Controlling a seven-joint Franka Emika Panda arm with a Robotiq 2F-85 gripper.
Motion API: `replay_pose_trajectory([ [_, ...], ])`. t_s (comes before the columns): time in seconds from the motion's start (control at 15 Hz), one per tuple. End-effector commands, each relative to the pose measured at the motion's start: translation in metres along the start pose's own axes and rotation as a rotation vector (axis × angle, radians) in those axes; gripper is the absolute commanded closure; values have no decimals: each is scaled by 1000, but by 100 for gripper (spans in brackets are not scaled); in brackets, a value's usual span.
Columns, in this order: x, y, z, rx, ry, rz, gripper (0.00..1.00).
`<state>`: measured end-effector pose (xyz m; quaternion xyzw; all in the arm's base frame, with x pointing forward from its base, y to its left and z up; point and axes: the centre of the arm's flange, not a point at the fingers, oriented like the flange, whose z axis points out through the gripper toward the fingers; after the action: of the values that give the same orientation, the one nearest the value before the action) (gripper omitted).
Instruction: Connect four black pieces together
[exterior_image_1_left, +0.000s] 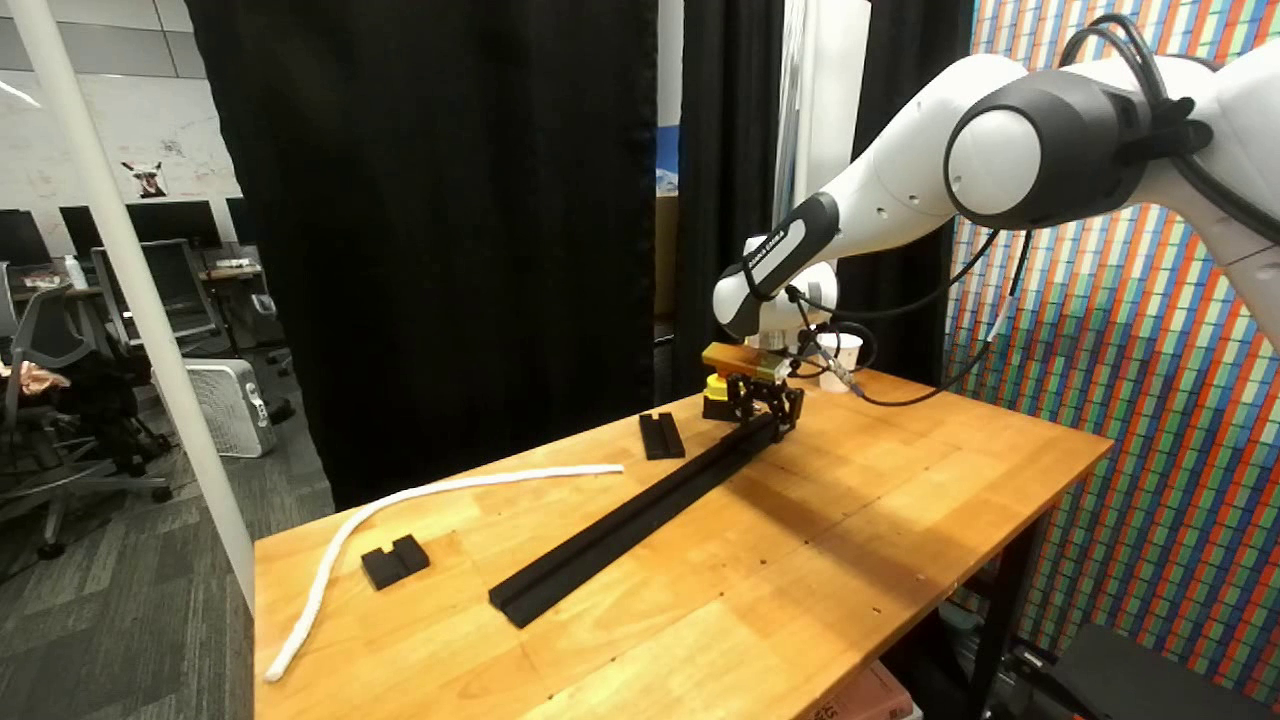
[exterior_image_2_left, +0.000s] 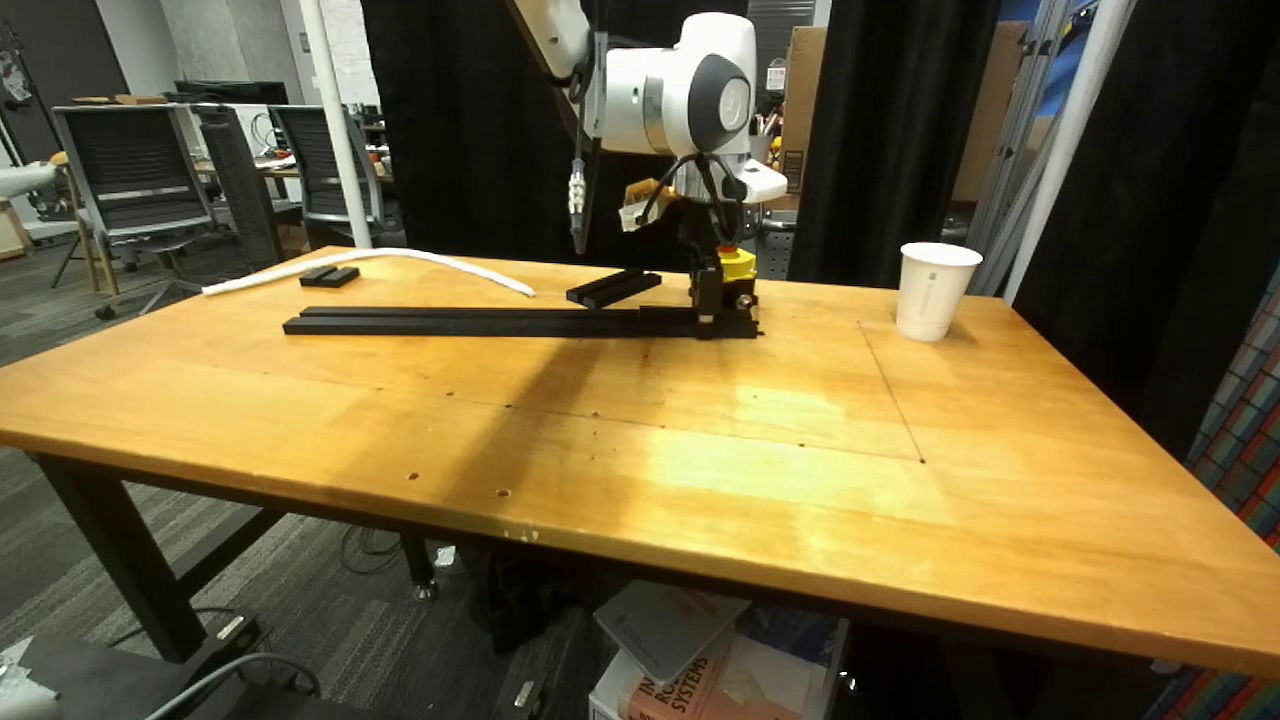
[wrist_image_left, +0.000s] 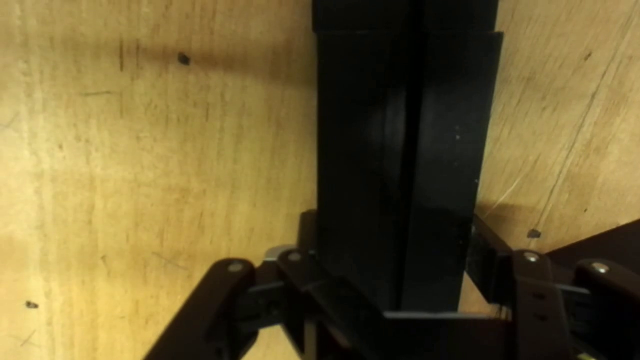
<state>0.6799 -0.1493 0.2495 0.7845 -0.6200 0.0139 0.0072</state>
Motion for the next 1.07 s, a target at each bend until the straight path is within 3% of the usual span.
replay_pose_trajectory([
  [0.0,-5,7,7,5,-31,19,55],
  [1.0,-10,16,12,-9,-25,30,55],
])
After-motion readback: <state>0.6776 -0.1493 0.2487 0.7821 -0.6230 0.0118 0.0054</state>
